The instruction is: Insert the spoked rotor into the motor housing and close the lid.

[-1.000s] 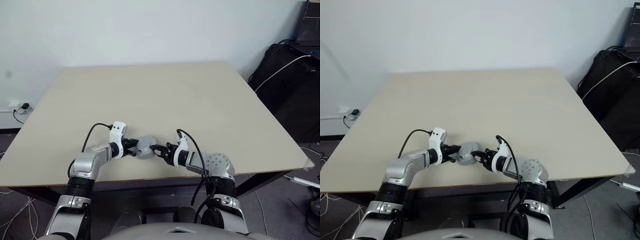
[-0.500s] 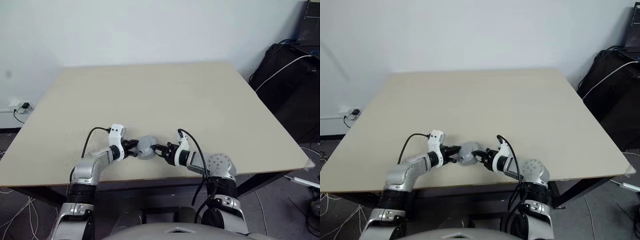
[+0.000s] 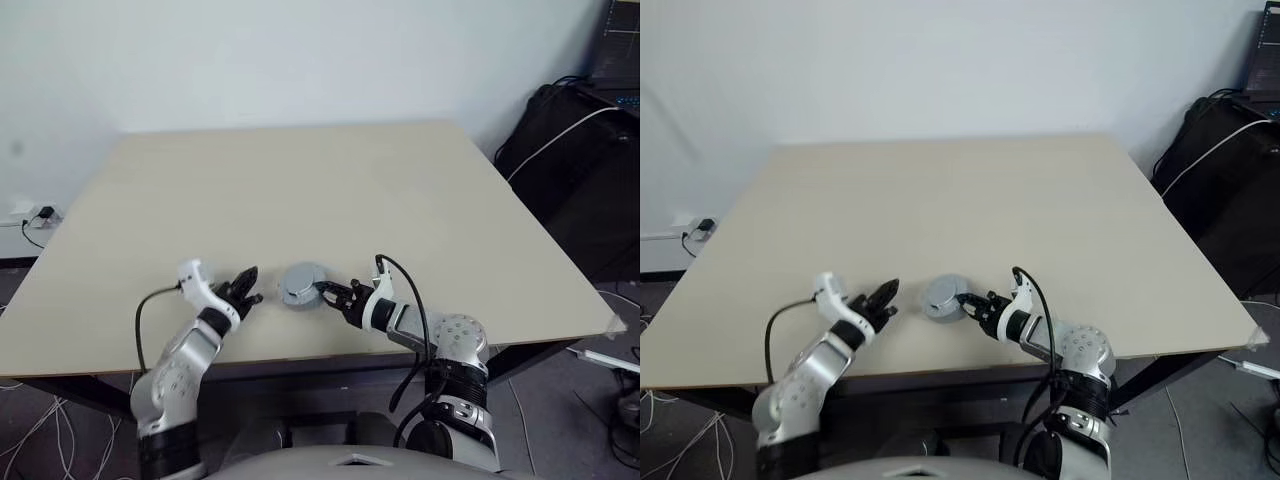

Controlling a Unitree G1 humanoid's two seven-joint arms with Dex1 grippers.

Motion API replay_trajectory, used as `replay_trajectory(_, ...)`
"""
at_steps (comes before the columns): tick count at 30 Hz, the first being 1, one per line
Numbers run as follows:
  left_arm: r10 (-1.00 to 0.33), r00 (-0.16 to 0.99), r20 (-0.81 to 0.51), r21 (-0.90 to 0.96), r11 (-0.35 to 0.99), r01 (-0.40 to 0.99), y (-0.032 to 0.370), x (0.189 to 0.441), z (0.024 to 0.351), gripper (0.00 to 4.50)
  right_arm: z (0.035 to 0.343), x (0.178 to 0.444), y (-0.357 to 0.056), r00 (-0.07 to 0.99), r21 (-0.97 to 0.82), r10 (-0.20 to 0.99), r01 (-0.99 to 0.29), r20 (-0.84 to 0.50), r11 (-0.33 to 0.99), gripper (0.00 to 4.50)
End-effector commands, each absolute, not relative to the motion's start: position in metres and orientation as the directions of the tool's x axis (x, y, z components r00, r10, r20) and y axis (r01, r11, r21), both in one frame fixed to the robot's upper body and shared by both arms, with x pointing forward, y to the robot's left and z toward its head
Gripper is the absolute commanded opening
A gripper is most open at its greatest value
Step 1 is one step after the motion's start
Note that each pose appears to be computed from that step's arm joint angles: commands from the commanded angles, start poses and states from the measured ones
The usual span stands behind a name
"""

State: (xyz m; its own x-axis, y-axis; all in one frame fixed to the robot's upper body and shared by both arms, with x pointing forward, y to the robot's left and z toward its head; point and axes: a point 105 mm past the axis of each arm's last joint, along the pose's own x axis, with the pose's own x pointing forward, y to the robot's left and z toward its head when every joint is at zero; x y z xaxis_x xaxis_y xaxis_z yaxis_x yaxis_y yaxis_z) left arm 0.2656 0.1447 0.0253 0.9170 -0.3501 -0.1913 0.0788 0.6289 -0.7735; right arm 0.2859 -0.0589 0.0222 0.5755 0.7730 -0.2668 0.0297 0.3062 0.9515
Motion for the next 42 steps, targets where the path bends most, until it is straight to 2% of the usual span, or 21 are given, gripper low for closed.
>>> replay_trajectory(1,-0.382,0.921,-0.078,-0.884,0.453,0.113,0.124,0.250,0.038,0.58,0.054,0.279,-0.025,0.570,0.994,0.820,-0.053,-0.047,0.094,1.33)
replay_trajectory(5,-0.392,0.920,-0.021,-0.958,0.270,0.093,0.111,0.233,0.036,1.92,0.066,0.284,-0.019,0.566,0.994,0.824,-0.091,-0.003,0.067,1.33)
replay_trajectory(13,-0.372,0.923,0.094,-0.991,0.054,0.122,0.100,0.227,0.046,4.50,0.074,0.288,-0.011,0.540,0.991,0.842,-0.124,0.021,0.055,1.33)
replay_trajectory(24,-0.362,0.920,0.152,-0.988,-0.034,0.150,0.092,0.230,0.051,4.50,0.067,0.270,-0.005,0.440,0.991,0.898,-0.115,-0.015,0.073,1.33)
replay_trajectory(42,-0.344,0.925,0.160,-0.987,-0.056,0.150,0.089,0.234,0.049,4.50,0.063,0.248,-0.006,0.347,0.990,0.936,-0.105,-0.057,0.099,1.33)
